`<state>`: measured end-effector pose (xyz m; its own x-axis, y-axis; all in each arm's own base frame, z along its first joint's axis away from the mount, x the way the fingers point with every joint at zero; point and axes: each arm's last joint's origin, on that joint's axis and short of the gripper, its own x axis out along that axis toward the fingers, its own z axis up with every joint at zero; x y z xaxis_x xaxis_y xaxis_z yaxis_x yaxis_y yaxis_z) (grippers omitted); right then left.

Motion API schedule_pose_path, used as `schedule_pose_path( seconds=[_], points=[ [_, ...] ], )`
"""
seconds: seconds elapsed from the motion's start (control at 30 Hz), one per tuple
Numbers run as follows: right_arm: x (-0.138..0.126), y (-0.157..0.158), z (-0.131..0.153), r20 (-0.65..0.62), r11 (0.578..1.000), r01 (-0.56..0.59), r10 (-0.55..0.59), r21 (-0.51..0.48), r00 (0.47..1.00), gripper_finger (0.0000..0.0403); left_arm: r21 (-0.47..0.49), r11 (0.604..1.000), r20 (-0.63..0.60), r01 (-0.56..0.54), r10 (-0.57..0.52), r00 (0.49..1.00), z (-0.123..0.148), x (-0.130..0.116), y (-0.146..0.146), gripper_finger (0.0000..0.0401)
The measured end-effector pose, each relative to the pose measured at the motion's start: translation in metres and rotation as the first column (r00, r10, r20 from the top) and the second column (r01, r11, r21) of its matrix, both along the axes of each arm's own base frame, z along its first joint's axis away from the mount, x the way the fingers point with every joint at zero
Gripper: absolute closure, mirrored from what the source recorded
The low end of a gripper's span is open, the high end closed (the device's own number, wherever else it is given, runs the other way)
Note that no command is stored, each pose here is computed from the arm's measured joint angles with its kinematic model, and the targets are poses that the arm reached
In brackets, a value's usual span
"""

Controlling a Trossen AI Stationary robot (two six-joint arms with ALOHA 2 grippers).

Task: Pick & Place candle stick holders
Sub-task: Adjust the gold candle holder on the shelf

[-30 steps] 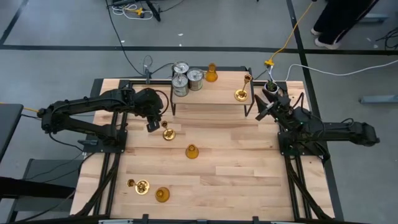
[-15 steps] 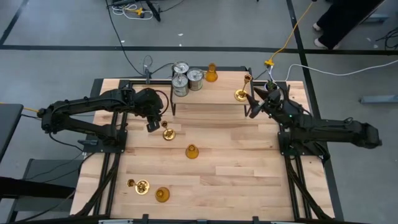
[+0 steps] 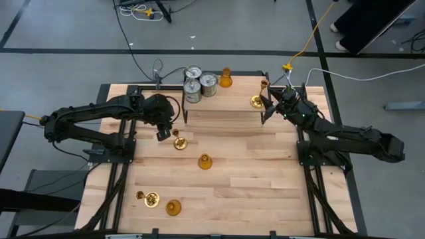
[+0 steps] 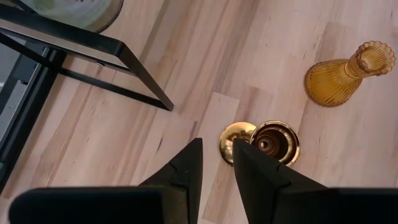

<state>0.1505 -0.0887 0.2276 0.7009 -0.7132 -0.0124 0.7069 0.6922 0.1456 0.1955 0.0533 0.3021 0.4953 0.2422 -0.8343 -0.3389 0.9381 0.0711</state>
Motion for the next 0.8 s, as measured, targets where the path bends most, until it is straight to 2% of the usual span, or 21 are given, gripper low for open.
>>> schedule_pose_path(
  seconds=[0.53,0.8],
  points=[
    [0.019,-0.033,0.007,-0.106,0.999,-0.028,0.032,0.042,0.994,0.0148,0.000,1.000,0.000,-0.001,0.001,1.000,0.000,0.000,0.000,0.0305],
    [0.021,-0.035,0.004,-0.115,0.998,-0.024,0.030,0.053,0.993,0.0191,0.000,1.000,0.000,0.000,0.000,1.000,0.000,0.000,0.000,0.0305]
  ],
)
